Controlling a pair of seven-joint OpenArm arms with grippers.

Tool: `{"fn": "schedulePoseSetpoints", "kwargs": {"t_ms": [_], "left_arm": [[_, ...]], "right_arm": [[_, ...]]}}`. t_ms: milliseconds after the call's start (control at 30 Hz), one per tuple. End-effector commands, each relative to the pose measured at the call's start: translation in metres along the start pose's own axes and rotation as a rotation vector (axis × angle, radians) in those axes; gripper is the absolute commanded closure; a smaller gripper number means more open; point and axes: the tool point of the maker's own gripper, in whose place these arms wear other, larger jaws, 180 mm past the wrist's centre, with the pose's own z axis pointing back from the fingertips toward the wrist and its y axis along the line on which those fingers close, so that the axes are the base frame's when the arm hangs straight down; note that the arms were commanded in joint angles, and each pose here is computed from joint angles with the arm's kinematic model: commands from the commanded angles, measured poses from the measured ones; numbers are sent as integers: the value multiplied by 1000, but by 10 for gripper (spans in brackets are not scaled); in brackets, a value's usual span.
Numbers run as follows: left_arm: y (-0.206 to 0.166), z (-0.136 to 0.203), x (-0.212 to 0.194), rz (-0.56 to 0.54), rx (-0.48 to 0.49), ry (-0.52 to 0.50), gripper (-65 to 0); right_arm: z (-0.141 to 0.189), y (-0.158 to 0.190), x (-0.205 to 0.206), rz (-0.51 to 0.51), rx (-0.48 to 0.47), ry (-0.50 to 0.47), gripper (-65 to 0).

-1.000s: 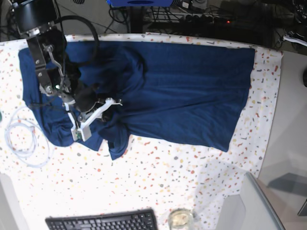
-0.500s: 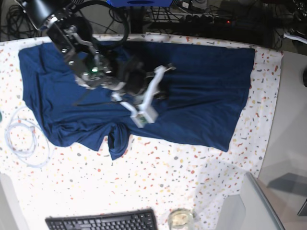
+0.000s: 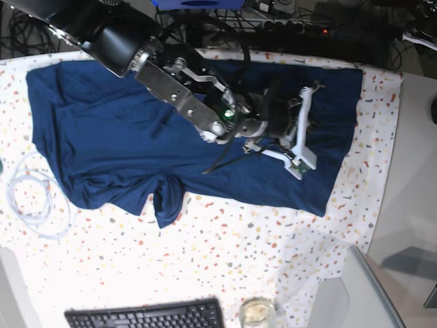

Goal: Layout the t-shirt on the table in an organized manner, then fold the t-shirt properly
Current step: 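Sweep the right gripper across the shirt toward the left gripper to smooth it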

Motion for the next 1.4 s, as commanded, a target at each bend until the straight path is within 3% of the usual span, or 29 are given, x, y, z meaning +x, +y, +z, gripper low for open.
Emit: {"fn": "schedulePoseSetpoints", "kwargs": {"t_ms": [0, 200, 300, 367, 400, 500, 633, 733, 867, 1100, 1267, 1367], "left_arm": [[7, 3, 12, -15, 15, -37, 0], [9, 3, 10, -14, 18, -31, 0], [9, 3, 10, -14, 18, -31, 0], [8, 2, 11, -12, 17, -34, 0], [7, 2, 12, -9, 15, -38, 0], [4, 3, 14, -8, 9, -45, 0], [4, 1, 10, -4, 7, -36, 0], [4, 2, 9, -3, 7, -33, 0], [5, 3, 8, -4, 10, -29, 0], [-2, 5, 13, -14, 0, -46, 0], [-73, 28, 38, -112, -125, -120, 0], [-119, 35, 32, -122, -205, -70, 0]], "right_arm": [[1, 9, 19, 19, 21, -46, -18], [2, 0, 11, 23, 3, -23, -63], [1, 2, -27, 96, 6, 110, -272], [-1, 10, -39, 163, 16, 140, -411], [-3, 12, -41, 192, 11, 135, -440], [-12, 2, -36, 271, -49, 90, -426], [-30, -17, -44, 281, -102, 141, -416], [-41, -18, -47, 270, -111, 168, -401], [-47, -25, -35, 278, -127, 117, -380], [-47, -22, -38, 266, -119, 118, -326], [-16, -14, -15, 245, -90, -9, -384], [20, -33, 5, 152, -131, -121, -405]]}}
